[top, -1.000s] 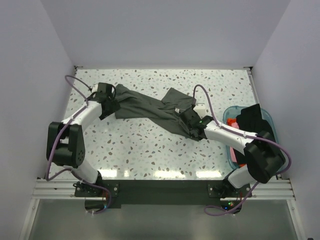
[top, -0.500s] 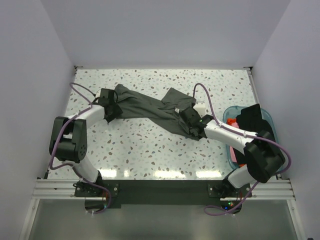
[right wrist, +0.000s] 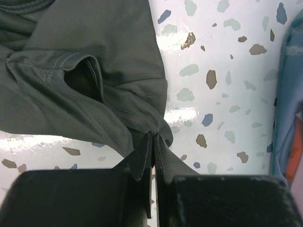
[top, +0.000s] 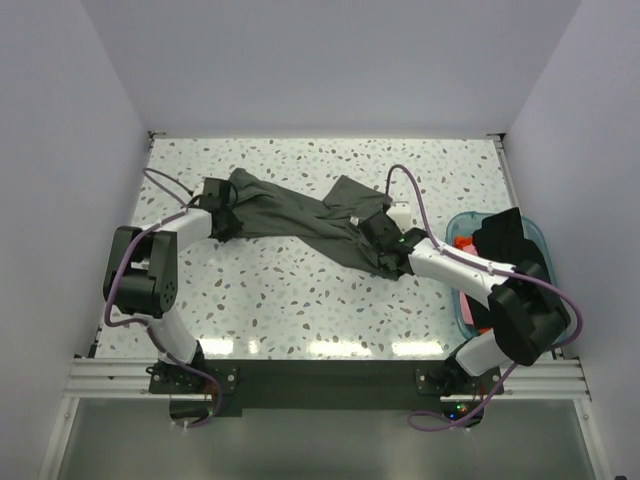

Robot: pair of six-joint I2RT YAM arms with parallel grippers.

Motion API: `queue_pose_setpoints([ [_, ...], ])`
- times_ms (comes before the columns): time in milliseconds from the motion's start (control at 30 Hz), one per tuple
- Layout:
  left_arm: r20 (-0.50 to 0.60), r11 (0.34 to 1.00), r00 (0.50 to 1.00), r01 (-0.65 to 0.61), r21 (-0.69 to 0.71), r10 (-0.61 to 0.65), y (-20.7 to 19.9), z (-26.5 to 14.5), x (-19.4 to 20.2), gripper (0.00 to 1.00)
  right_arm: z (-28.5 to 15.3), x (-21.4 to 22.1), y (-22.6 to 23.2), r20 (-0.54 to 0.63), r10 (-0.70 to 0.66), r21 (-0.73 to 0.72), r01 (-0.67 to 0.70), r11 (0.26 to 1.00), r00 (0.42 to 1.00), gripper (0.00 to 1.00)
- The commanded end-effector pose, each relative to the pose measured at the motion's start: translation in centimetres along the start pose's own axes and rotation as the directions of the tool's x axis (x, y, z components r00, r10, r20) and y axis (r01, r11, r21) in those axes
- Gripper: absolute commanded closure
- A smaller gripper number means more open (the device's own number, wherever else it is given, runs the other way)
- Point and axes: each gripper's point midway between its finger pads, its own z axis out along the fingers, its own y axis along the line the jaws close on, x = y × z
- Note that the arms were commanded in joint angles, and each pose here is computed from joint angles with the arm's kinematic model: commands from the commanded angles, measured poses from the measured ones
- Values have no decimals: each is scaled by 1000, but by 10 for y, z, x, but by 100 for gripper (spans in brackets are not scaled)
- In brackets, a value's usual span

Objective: Fold and stack the t-shirts
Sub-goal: Flatten the tshirt out

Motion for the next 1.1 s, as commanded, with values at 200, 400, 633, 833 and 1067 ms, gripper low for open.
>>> queue_pose_setpoints([
  [200, 119, 998, 991, -60, 36, 56, -23, -43, -52, 100, -43, -81, 1, 157, 151, -82, -139, 987, 976, 100],
  [400, 296, 992, 955, -59, 110, 24, -26, -142, -112, 100, -113, -140, -36, 309, 308, -153, -273, 950, 900, 100],
  [633, 525, 963, 850, -96, 252, -52, -28, -289, -164, 100, -245, -200, -107, 499, 516, -356, -378, 854, 696, 100],
  [833, 604, 924, 787, -132, 357, -121, -41, -367, -185, 100, -326, -233, -142, 590, 571, -487, -312, 816, 571, 100],
  [1067, 603, 906, 784, -139, 399, -146, -71, -369, -212, 100, -349, -288, -114, 682, 479, -480, -157, 863, 552, 100],
])
